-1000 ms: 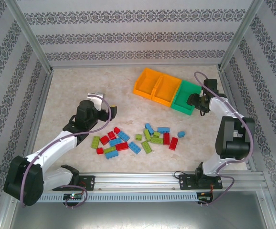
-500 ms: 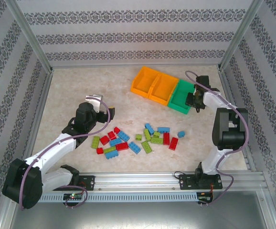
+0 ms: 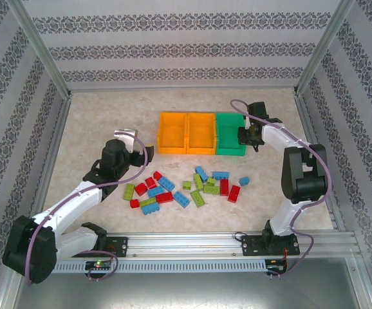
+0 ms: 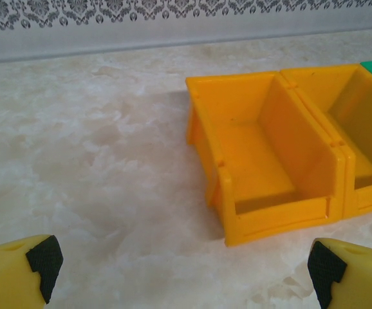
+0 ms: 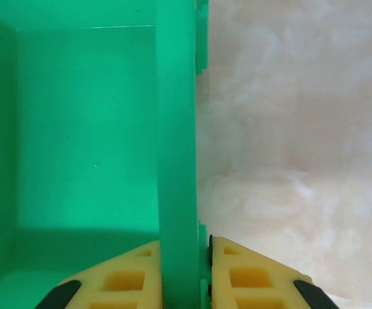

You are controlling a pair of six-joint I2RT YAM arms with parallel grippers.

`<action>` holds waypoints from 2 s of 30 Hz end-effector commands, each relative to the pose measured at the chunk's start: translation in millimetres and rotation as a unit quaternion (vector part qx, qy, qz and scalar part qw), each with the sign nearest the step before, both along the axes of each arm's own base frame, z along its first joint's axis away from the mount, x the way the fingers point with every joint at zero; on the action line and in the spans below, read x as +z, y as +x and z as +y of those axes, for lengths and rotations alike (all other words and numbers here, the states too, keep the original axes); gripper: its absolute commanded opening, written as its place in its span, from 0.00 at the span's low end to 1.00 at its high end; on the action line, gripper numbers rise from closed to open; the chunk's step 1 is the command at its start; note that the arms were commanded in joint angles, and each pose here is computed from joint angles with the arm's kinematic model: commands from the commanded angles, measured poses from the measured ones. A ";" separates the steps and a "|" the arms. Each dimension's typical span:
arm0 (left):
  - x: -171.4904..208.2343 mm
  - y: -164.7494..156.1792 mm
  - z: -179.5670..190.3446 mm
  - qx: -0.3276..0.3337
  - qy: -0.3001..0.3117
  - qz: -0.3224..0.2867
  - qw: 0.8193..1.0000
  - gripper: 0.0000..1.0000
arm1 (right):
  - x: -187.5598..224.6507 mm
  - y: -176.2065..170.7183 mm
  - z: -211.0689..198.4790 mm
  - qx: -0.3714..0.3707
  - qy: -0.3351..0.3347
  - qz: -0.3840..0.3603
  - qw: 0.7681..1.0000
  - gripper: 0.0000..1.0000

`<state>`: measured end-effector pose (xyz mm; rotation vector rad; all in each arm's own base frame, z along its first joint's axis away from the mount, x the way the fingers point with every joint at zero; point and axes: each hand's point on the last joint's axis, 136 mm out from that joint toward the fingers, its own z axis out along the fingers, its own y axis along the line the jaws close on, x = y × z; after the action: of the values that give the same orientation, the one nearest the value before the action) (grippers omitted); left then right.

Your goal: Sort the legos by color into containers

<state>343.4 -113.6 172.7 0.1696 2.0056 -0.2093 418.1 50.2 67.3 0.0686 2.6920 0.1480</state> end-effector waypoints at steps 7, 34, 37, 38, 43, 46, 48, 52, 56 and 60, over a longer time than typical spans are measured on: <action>-6.2 -11.1 4.0 0.008 -0.002 0.008 1.000 1.00 | 14.9 -1.7 22.8 0.074 0.005 -0.026 0.997 0.15; -14.9 -8.0 -14.4 -0.031 -0.022 0.026 0.999 1.00 | 18.8 -129.4 17.9 -0.007 0.061 0.048 0.997 0.81; -14.8 -5.4 -17.4 -0.035 -0.026 0.028 0.999 1.00 | 5.2 -152.7 20.1 -0.022 0.062 0.068 0.995 0.81; -14.3 -4.7 -17.7 -0.035 -0.027 0.026 0.999 1.00 | 1.7 -159.0 23.4 -0.022 0.065 0.074 0.995 0.80; -14.5 -3.0 -20.2 -0.035 -0.036 0.025 0.998 1.00 | -15.7 -177.8 33.7 -0.014 0.053 0.101 0.993 0.78; -15.0 -2.8 -21.7 -0.037 -0.042 0.026 0.998 1.00 | -26.1 -179.1 32.1 -0.020 0.040 0.111 0.993 0.76; -16.3 -3.2 -22.2 -0.038 -0.044 0.029 0.998 1.00 | -29.7 -176.8 31.9 -0.020 0.034 0.114 0.993 0.74; -15.4 -5.2 -28.1 -0.051 -0.057 0.033 0.996 1.00 | -31.5 -172.1 30.9 -0.026 0.020 0.116 0.993 0.73; -13.2 -10.4 -42.4 -0.088 -0.078 0.042 0.992 1.00 | -22.7 -167.6 26.9 -0.035 0.007 0.092 0.995 0.73; -15.6 -16.6 -58.5 -0.129 -0.094 0.060 0.985 1.00 | -13.8 -169.4 27.3 -0.035 0.012 0.072 0.997 0.73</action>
<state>326.0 -148.3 136.7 0.2520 2.1222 -0.4574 252.6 83.1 49.3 0.1629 2.8501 0.2006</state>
